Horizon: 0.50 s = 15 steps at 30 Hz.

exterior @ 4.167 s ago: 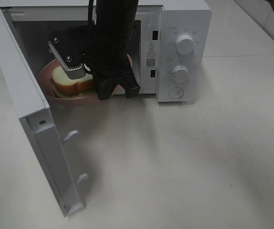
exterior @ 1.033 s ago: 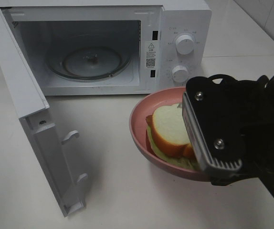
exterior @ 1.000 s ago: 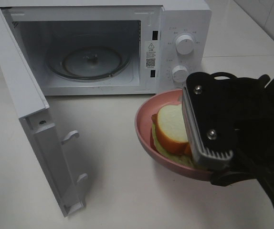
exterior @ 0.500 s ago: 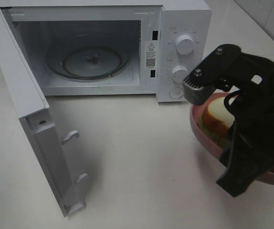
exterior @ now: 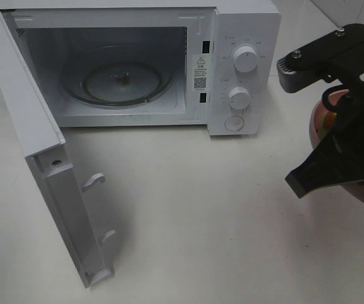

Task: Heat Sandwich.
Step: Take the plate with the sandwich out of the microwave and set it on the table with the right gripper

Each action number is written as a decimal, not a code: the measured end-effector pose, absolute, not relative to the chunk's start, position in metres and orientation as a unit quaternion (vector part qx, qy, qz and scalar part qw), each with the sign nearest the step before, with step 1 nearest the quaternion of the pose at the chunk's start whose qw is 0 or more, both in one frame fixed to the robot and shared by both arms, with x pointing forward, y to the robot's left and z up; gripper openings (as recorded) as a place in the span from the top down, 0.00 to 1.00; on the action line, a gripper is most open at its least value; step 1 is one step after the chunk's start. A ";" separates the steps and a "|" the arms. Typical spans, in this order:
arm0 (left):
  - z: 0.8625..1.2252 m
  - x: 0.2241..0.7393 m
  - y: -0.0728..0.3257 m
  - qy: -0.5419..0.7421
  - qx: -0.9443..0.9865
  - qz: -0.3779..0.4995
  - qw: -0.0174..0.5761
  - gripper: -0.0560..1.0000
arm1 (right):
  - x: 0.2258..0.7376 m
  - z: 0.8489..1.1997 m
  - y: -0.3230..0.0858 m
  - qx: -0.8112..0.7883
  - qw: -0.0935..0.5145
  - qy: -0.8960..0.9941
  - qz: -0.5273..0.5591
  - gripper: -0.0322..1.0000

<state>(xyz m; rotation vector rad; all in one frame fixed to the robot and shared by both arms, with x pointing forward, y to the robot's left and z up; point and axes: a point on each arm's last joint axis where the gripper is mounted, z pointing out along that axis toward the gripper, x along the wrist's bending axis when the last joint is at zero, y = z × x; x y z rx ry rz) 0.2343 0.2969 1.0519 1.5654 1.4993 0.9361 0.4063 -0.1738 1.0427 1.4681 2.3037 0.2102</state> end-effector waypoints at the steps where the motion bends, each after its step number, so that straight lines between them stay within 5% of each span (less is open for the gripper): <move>1: 1.052 0.234 0.297 0.587 0.613 0.367 0.380 0.23 | 0.408 1.042 -0.176 0.531 0.201 0.820 0.072 0.94; 15: 1.052 0.234 0.297 0.587 0.613 0.367 0.380 0.23 | 0.458 1.027 -0.232 0.630 0.227 0.742 0.035 0.94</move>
